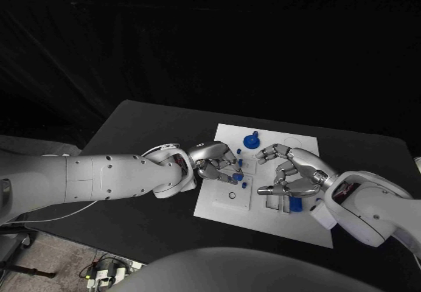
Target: Assemble the parts on the task board
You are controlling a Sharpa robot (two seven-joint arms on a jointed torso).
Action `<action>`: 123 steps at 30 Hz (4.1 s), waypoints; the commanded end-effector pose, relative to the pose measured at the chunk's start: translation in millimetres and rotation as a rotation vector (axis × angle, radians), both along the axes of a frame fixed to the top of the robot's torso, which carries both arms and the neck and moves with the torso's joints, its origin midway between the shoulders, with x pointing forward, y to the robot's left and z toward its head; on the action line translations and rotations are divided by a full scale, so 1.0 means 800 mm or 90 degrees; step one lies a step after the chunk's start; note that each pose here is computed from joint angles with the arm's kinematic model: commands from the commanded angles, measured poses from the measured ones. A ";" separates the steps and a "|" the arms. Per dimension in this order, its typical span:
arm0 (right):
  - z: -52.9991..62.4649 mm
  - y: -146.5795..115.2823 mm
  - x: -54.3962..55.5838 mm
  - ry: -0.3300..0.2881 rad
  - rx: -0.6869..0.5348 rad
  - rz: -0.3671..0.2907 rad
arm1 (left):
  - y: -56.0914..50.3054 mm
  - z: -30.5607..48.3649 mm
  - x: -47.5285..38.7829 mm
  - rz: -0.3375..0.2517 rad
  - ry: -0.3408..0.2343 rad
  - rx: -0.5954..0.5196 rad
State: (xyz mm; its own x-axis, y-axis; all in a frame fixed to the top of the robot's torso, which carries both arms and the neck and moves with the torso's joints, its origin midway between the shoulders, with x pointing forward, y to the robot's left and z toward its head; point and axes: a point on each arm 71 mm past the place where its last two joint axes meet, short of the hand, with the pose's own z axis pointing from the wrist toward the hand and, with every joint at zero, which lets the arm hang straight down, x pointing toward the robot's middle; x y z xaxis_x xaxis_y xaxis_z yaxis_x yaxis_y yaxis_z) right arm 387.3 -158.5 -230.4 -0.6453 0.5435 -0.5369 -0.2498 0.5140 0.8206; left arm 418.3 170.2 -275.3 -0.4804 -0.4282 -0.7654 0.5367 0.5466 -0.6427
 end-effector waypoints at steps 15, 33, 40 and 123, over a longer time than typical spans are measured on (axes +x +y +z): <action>0.022 0.051 -0.016 -0.434 -0.208 0.138 | 0.026 -0.0320 0.004 0.187 0.282 0.048; -0.002 0.092 -0.013 -0.436 -0.265 0.166 | 0.023 -0.0292 0.004 0.171 0.272 0.029; -0.018 0.101 -0.012 -0.421 -0.272 0.171 | 0.022 -0.0279 0.003 0.166 0.268 0.023; -0.039 0.127 -0.010 -0.378 -0.240 0.180 | 0.012 -0.0327 -0.001 0.137 0.304 0.047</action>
State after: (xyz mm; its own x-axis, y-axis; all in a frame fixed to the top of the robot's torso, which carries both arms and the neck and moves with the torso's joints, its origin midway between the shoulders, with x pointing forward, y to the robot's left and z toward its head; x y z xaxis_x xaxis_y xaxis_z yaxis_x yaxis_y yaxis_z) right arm 380.7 -58.1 -259.1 -0.2767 0.1437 -0.9502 -0.7495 0.5866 0.3069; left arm 418.0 182.2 -302.1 -0.6767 -0.5147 -0.5264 0.0648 0.6706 -0.7390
